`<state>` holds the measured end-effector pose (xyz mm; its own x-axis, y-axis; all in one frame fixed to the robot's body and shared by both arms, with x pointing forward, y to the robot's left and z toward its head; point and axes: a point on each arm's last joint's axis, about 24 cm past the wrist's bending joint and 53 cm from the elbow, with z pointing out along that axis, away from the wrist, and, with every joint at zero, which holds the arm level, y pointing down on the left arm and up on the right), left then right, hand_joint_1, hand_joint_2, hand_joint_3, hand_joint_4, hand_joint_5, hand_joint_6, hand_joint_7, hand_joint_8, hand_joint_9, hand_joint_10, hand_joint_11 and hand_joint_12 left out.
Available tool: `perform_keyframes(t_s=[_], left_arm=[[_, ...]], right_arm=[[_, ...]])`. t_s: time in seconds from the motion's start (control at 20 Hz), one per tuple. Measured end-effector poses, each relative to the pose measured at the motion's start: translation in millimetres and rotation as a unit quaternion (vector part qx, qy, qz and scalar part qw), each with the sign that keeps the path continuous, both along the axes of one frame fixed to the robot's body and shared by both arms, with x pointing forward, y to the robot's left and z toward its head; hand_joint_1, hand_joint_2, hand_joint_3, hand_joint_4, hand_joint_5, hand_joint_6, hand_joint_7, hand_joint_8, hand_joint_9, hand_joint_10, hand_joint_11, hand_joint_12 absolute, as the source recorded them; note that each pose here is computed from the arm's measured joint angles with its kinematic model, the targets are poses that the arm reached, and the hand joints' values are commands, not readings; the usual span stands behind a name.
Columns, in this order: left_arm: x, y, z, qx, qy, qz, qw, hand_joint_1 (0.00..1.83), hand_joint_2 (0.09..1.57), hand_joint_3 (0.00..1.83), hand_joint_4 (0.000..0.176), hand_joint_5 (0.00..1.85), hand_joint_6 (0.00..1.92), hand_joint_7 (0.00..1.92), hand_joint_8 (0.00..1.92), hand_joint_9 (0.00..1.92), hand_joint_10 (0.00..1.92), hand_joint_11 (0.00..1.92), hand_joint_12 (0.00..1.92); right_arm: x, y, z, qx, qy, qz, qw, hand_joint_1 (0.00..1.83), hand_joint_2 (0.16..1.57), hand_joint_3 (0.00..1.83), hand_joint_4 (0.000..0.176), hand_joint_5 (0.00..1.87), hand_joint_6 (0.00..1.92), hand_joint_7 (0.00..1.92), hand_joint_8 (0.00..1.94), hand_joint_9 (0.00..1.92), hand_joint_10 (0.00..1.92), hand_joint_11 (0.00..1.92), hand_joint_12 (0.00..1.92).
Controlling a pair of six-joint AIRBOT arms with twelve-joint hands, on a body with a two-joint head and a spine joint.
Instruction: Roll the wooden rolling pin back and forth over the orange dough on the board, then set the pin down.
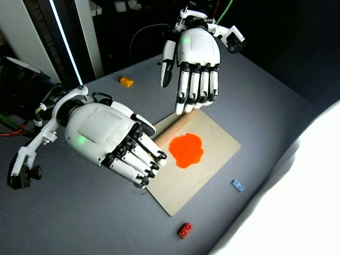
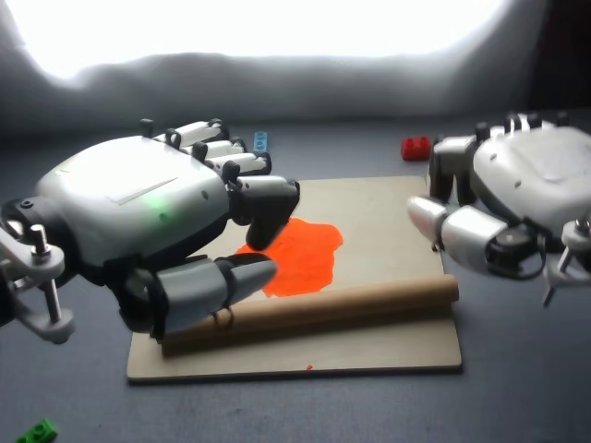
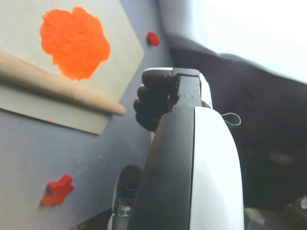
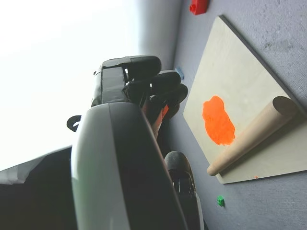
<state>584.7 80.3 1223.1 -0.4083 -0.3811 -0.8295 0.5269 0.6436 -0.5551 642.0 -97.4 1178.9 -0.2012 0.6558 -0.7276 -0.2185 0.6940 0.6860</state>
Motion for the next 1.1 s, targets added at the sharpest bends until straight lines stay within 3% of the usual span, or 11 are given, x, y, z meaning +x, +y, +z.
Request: perform_keyframes(t_s=[0.15, 0.3, 0.65, 0.8, 0.85, 0.95, 1.0, 1.1], left_arm=[[-4, 4.0, 9, 0.006, -0.009, 0.001, 0.9999, 0.52, 1.51, 0.0, 0.151, 0.36, 1.92, 0.37, 1.82, 0.35, 1.91, 0.26, 1.92], [-3, 5.0, 20, 0.008, -0.022, 0.002, 0.9997, 0.52, 1.51, 0.0, 0.149, 0.36, 1.92, 0.38, 1.82, 0.35, 1.91, 0.26, 1.92], [-10, -8.2, 28, 0.015, -0.025, -0.018, 0.9994, 0.54, 1.52, 0.0, 0.125, 0.37, 1.92, 0.42, 1.89, 0.43, 1.92, 0.35, 1.92], [-10, -9.9, 35, 0.012, -0.03, -0.02, 0.9993, 0.54, 1.51, 0.0, 0.131, 0.37, 1.92, 0.42, 1.9, 0.43, 1.92, 0.34, 1.92], [-10, -10.2, 36, 0.012, -0.031, -0.02, 0.9992, 0.53, 1.51, 0.0, 0.143, 0.36, 1.92, 0.41, 1.92, 0.43, 1.92, 0.34, 1.92], [-10, -10.4, 35, 0.013, -0.03, -0.021, 0.9993, 0.54, 1.51, 0.0, 0.139, 0.37, 1.92, 0.42, 1.9, 0.44, 1.92, 0.35, 1.92], [-10, -10.4, 35, 0.013, -0.03, -0.021, 0.9993, 0.55, 1.51, 0.0, 0.125, 0.37, 1.92, 0.43, 1.89, 0.44, 1.92, 0.35, 1.92], [-10, -10.5, 35, 0.014, -0.029, -0.021, 0.9993, 0.53, 1.51, 0.0, 0.138, 0.36, 1.92, 0.4, 1.9, 0.43, 1.92, 0.34, 1.92]], right_arm=[[-7, 15, 0, -0.026, -0.012, 0.039, 0.9988, 0.24, 1.44, 0.0, 0.0, 0.59, 1.47, 0.71, 1.52, 0.62, 1.69, 0.53, 1.92], [-7, 17, 1, -0.041, -0.019, 0.042, 0.9981, 0.24, 1.44, 0.0, 0.0, 0.59, 1.48, 0.71, 1.52, 0.62, 1.69, 0.53, 1.92], [-19, 32, 13, -0.068, -0.059, 0.069, 0.9936, 0.31, 1.44, 0.0, 0.0, 0.58, 1.53, 0.71, 1.52, 0.64, 1.67, 0.55, 1.92], [-21, 36, 12, -0.065, -0.057, 0.077, 0.9933, 0.28, 1.44, 0.0, 0.0, 0.57, 1.54, 0.7, 1.52, 0.65, 1.67, 0.55, 1.92], [-22, 37, 10, -0.069, -0.052, 0.082, 0.9929, 0.29, 1.44, 0.0, 0.0, 0.56, 1.56, 0.7, 1.53, 0.65, 1.68, 0.55, 1.92], [-22, 40, 8, -0.066, -0.04, 0.096, 0.9924, 0.27, 1.45, 0.0, 0.0, 0.56, 1.55, 0.7, 1.52, 0.64, 1.66, 0.54, 1.92], [-20, 39, 10, -0.058, -0.037, 0.098, 0.9928, 0.26, 1.45, 0.0, 0.0, 0.56, 1.55, 0.7, 1.53, 0.64, 1.67, 0.54, 1.92], [-17, 35, 13, -0.033, -0.028, 0.096, 0.9944, 0.26, 1.45, 0.0, 0.0, 0.55, 1.55, 0.69, 1.54, 0.63, 1.69, 0.54, 1.92]])
